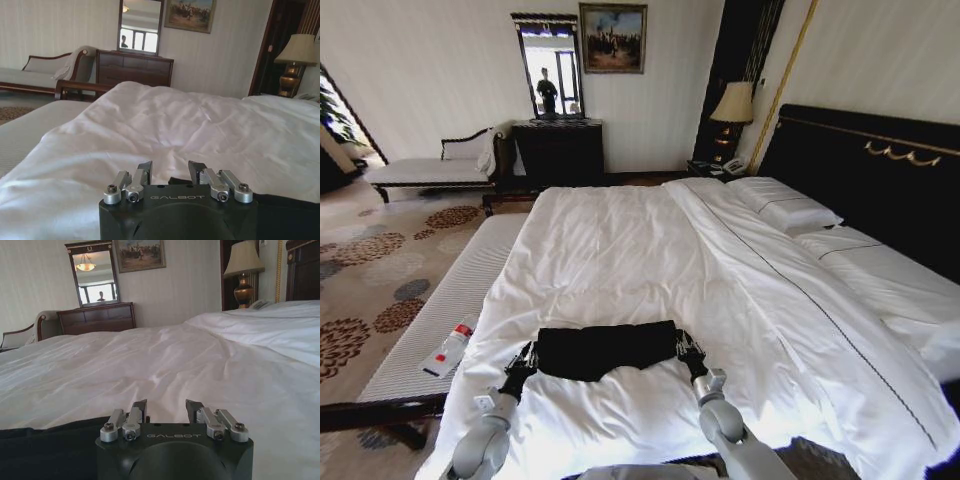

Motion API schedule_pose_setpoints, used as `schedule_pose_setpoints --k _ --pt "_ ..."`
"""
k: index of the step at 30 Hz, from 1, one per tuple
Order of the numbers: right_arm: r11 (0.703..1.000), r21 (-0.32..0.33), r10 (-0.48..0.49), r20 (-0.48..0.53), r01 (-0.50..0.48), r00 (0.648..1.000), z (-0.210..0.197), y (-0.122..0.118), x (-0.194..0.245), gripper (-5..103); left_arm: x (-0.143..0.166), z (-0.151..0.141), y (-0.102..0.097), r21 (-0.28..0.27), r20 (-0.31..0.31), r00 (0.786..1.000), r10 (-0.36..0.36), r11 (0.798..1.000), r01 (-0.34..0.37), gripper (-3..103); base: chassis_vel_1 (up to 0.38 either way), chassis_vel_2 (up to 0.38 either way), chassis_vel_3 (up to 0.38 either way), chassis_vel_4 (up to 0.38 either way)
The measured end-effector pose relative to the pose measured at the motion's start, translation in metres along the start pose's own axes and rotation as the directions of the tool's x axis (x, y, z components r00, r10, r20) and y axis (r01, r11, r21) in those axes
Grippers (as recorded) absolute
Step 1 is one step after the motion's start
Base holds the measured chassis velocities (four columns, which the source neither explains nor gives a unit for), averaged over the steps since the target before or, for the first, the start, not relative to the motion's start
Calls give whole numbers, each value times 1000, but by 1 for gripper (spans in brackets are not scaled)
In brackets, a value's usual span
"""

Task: Fold the clothes on the bed.

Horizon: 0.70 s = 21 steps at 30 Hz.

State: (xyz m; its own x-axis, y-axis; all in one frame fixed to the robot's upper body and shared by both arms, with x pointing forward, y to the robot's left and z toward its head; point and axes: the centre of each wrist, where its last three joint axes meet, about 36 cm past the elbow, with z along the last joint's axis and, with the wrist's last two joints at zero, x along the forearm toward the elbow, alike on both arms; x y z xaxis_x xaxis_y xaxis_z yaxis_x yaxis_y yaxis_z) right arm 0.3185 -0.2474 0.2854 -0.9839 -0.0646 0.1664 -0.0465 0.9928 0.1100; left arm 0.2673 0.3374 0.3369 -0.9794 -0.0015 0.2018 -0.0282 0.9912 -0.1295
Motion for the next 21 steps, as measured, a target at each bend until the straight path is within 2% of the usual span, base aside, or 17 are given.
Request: schedule_pose_setpoints --k 3,4,5,6,7,8,9,10,12,13,14,15,17,18,19,20,21 --pt "999 41 -6 14 5 1000 -12 -10 2 50 8 -8 4 2 12 1000 -13 1000 13 50 0 0 0 0" --pt "995 102 -19 26 16 999 -20 -19 0 56 15 -11 7 0 16 1000 -23 1000 23 55 0 0 0 0" --pt "978 207 -41 44 31 998 -28 -31 -8 61 22 -11 11 -9 14 999 -36 999 36 60 0 0 0 0" --pt "937 346 -76 69 47 995 -37 -45 -23 66 30 -11 15 -33 6 999 -48 998 48 66 0 0 0 0" --pt "910 411 -98 78 58 992 -41 -52 -32 66 33 -10 16 -43 4 999 -51 998 51 66 0 0 0 0" --pt "910 411 -98 78 58 992 -41 -52 -32 66 33 -10 16 -43 4 999 -51 998 51 66 0 0 0 0" --pt "877 475 -128 87 72 988 -44 -59 -41 71 39 -9 15 -52 -3 999 -49 997 49 72 0 0 0 0" --pt "775 626 -204 113 90 972 -52 -76 -70 77 53 -8 11 -56 -19 999 -35 998 34 77 0 0 0 0" --pt "586 803 -320 114 102 941 -53 -94 -103 88 70 -7 4 -50 -35 999 -14 999 12 88 0 0 0 0" --pt "586 803 -320 114 102 941 -53 -94 -103 88 70 -7 4 -50 -35 999 -14 999 12 88 0 0 0 0" --pt "516 850 -365 106 106 925 -53 -98 -115 88 77 -5 1 -49 -41 999 -6 999 4 88 0 0 0 0" --pt "412 906 -424 92 102 901 -56 -103 -135 97 87 -2 -4 -48 -51 999 7 999 -9 92 0 0 0 0" --pt "277 957 -501 64 90 863 -59 -107 -162 99 100 4 -8 -51 -72 997 20 998 -24 99 0 0 0 0" --pt "277 957 -501 64 90 863 -59 -107 -162 99 100 4 -8 -51 -72 997 20 998 -24 99 0 0 0 0" --pt "221 972 -535 48 85 844 -60 -108 -173 100 105 6 -11 -50 -79 997 25 998 -29 100 0 0 0 0" --pt "150 987 -578 33 66 815 -65 -107 -191 100 112 8 -15 -45 -87 996 31 998 -35 100 0 0 0 0" --pt "96 994 -607 21 48 795 -71 -104 -207 100 119 7 -22 -30 -92 995 36 999 -39 100 0 0 0 0"
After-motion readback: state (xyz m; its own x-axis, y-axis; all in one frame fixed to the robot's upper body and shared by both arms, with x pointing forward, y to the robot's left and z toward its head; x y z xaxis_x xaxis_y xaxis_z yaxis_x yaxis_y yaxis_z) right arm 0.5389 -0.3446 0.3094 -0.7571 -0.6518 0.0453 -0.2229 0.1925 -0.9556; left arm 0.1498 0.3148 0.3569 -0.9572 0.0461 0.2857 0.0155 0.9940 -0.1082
